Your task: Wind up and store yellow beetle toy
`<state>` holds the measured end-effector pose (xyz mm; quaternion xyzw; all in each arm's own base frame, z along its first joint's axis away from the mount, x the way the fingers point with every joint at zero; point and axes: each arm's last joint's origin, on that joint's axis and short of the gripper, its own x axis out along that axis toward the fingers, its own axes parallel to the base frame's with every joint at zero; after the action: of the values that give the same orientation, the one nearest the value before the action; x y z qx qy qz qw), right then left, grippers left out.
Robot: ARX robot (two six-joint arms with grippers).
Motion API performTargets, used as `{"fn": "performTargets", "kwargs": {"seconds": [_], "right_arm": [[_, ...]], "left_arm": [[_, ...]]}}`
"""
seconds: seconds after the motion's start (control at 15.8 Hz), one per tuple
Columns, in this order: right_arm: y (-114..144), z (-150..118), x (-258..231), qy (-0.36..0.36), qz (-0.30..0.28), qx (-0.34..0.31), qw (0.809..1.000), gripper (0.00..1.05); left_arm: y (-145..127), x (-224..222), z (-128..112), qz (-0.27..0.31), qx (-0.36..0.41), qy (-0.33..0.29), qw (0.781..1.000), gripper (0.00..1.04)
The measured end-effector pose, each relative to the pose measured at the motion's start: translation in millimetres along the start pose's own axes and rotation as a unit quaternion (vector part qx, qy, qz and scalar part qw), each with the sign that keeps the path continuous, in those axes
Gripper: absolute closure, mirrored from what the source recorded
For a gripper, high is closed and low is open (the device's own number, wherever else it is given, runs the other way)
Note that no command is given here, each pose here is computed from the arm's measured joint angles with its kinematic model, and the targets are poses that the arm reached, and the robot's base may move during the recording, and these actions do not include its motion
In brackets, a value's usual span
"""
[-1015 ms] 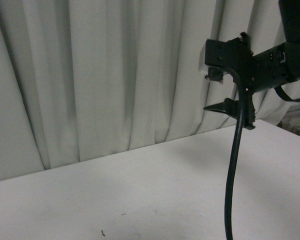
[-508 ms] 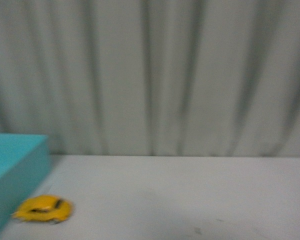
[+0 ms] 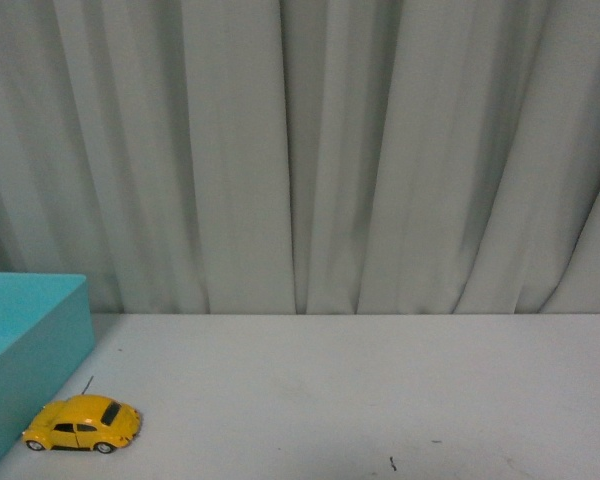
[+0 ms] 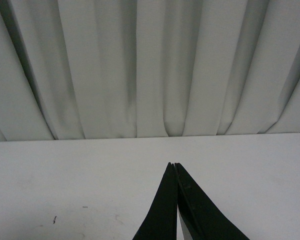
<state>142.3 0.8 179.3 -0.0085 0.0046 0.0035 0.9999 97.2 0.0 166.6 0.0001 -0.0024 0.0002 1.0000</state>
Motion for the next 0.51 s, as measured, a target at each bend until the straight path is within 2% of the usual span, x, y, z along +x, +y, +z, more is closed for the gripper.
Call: {"fn": "performTargets", "kwargs": {"seconds": [0.25,0.51], "right_arm": [[0.2,-12.2,-14.8,0.0,-0.001,0.001,1.0,1.03],[0.2,-9.0,-21.0,-0.013,-0.001,0.001,1.0,1.03]], "left_arm": [[0.0,0.0,0.0,0.0,0.0,0.0,1.0,0.07],[0.0,0.0,0.0,0.0,0.0,0.0,1.0,0.07]]}}
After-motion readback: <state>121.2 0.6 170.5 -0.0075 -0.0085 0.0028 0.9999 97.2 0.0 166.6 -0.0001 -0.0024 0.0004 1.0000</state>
